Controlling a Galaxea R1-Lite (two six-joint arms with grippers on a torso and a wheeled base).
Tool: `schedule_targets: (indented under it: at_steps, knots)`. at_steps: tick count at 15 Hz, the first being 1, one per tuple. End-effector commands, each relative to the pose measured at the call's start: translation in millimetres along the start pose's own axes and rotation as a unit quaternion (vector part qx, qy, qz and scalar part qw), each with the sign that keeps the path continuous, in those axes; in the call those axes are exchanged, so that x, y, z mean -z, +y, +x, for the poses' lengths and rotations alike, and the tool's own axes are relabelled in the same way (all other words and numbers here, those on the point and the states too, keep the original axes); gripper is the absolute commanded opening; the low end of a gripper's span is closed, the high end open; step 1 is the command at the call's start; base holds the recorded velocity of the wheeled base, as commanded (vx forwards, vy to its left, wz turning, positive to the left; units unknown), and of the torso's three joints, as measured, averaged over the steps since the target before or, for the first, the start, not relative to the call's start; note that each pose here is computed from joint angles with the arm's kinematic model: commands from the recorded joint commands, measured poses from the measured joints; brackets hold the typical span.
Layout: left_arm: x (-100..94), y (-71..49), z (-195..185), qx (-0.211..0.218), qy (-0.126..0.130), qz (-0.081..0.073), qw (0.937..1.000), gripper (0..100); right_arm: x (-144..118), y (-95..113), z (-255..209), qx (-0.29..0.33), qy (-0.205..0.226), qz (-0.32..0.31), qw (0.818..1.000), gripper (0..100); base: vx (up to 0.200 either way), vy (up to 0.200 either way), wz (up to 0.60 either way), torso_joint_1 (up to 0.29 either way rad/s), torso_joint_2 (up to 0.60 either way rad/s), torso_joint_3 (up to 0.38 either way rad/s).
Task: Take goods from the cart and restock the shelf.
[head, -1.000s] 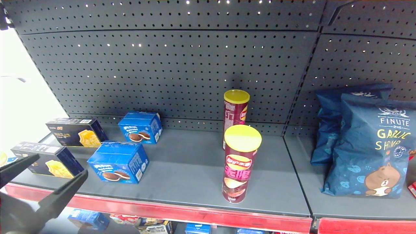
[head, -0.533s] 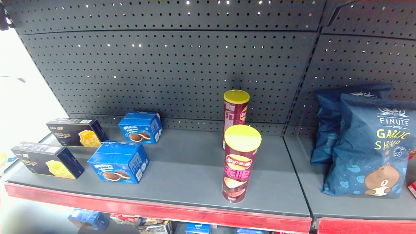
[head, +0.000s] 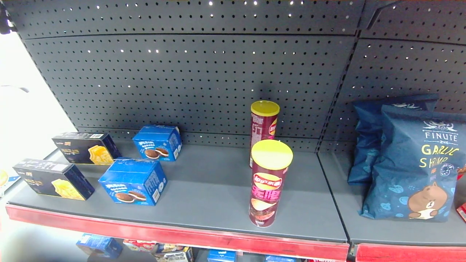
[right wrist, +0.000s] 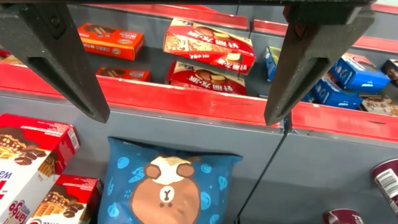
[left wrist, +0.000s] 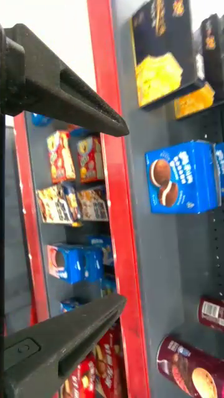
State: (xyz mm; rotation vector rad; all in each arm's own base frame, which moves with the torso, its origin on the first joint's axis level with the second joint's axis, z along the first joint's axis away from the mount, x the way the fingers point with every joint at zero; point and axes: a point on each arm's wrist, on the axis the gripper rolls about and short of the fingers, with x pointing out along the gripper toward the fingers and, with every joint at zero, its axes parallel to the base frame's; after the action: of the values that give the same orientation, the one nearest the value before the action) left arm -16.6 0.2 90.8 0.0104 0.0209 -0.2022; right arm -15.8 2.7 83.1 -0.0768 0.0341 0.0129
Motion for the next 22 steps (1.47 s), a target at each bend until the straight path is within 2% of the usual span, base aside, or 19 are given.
schedule_targets:
  at_steps: [1,2,3,4,13,14,17,22]
  knots:
    - [8.2,0.1,1.1,-0.003,0.013,-0.006,0.9999,100,0.3,0.0,0.0,0.0,0.0,0.0,1.0,100,0.0,0.0,0.0,0.0,0.0,0.0]
    - [10.2,1.1,1.1,-0.028,0.021,-0.004,0.9994,100,0.3,0.0,0.0,0.0,0.0,0.0,1.0,100,0.0,0.0,0.0,0.0,0.0,0.0]
    - [13.3,3.2,0.5,-0.074,0.039,-0.011,0.9964,100,0.3,0.0,0.0,0.0,0.0,0.0,1.0,100,0.0,0.0,0.0,0.0,0.0,0.0]
    - [13.0,3.5,0.3,-0.08,0.039,-0.014,0.9959,100,0.5,0.0,0.2,0.0,0.002,0.0,1.0,100,0.0,0.0,0.0,0.0,0.0,0.0]
    - [13.6,3.3,0.7,-0.077,0.037,-0.014,0.9962,100,0.6,0.1,0.2,-0.001,0.003,0.004,1.0,100,0.0,0.0,0.0,0.0,0.0,0.0]
    - [13.6,3.3,0.7,-0.077,0.037,-0.014,0.9963,100,6.3,-0.6,0.1,0.023,0.03,0.037,0.999,100,0.0,0.0,0.0,0.0,0.0,0.0]
    - [13.1,3.0,0.8,-0.07,0.035,-0.014,0.9969,100,5.7,-0.8,0.0,0.028,0.028,0.036,0.999,100,0.0,0.2,0.0,-0.002,0.0,0.006]
    - [13.1,3.0,0.8,-0.069,0.035,-0.014,0.9969,100,5.7,-0.9,0.0,0.029,0.028,0.035,0.999,100,0.0,0.0,0.0,0.0,0.0,0.0]
